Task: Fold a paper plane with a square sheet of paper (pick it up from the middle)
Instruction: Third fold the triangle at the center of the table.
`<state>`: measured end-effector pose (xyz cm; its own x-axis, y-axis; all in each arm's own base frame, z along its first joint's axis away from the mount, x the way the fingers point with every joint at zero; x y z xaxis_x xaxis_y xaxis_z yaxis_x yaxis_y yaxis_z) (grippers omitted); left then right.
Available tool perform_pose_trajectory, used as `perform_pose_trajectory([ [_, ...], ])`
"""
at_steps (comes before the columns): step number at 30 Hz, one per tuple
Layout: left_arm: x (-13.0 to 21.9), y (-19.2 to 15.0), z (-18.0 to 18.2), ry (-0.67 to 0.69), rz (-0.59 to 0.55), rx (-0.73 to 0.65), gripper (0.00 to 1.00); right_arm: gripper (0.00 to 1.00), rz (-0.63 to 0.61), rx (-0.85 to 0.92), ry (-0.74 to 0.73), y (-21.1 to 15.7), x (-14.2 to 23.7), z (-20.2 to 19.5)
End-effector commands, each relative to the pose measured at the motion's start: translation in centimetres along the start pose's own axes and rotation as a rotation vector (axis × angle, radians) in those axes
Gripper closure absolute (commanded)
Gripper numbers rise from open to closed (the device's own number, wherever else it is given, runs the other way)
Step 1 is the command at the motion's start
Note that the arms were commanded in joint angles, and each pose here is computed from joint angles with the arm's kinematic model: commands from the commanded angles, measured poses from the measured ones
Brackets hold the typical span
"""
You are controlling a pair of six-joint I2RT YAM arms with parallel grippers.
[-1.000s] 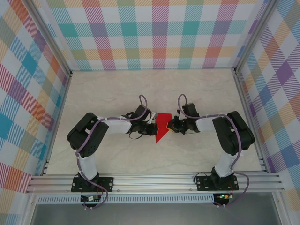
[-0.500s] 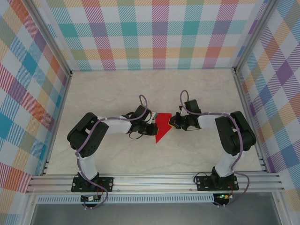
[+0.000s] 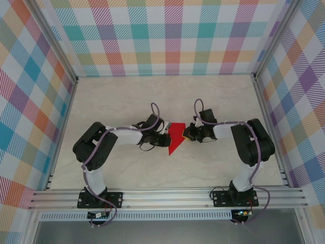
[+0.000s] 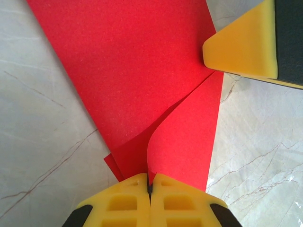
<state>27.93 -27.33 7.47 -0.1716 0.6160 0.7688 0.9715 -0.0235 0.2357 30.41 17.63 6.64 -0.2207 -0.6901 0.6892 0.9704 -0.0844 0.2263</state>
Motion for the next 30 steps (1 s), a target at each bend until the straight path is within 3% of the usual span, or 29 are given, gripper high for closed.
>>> perform_pose_trajectory([
  [1,0.0,-1.6,2.3,0.124,0.081,0.046,0.98,0.97,0.001,0.031,0.004,0.4,1.3,1.4],
  [7,3.1,0.0,-0.1,0.098,-0.005,0.04,0.69,0.91,-0.036,0.089,-0.052,0.3,4.3,3.9],
  [11,5.0,0.5,-1.0,0.11,-0.061,0.045,0.57,0.9,-0.036,0.082,-0.008,-0.7,4.8,4.5],
  [14,6.5,0.5,-0.9,0.143,-0.11,0.06,0.55,0.89,-0.019,0.097,0.019,-1.7,4.5,5.4],
  [16,7.2,0.5,-1.4,0.121,-0.125,0.061,0.59,0.89,-0.005,0.102,0.025,-2.3,4.1,5.7],
  [20,7.2,0.6,-3.1,-0.001,-0.083,0.059,0.81,0.89,0.012,0.094,0.035,-2.9,3.0,5.8],
  [22,6.7,0.6,-3.7,-0.05,-0.051,0.053,0.86,0.9,0.018,0.088,0.029,-3.0,2.7,5.8],
  [30,3.0,1.9,-2.4,-0.008,-0.04,0.07,0.94,0.92,0.032,0.074,0.052,-3.3,1.7,5.9],
])
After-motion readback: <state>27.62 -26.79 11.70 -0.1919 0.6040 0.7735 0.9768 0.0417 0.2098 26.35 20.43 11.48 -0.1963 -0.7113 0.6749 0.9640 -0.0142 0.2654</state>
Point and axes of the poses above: each hand's point on the last joint's axis, 136 mm out from that joint toward the fingers, its own x axis back along the fingers, its own z axis along the line the jaws close on, y = z × x, the point moved 7 cm from there along x, back along the fingers, and after that the axes turned 14 degrees about x, right-handed, at the moved point
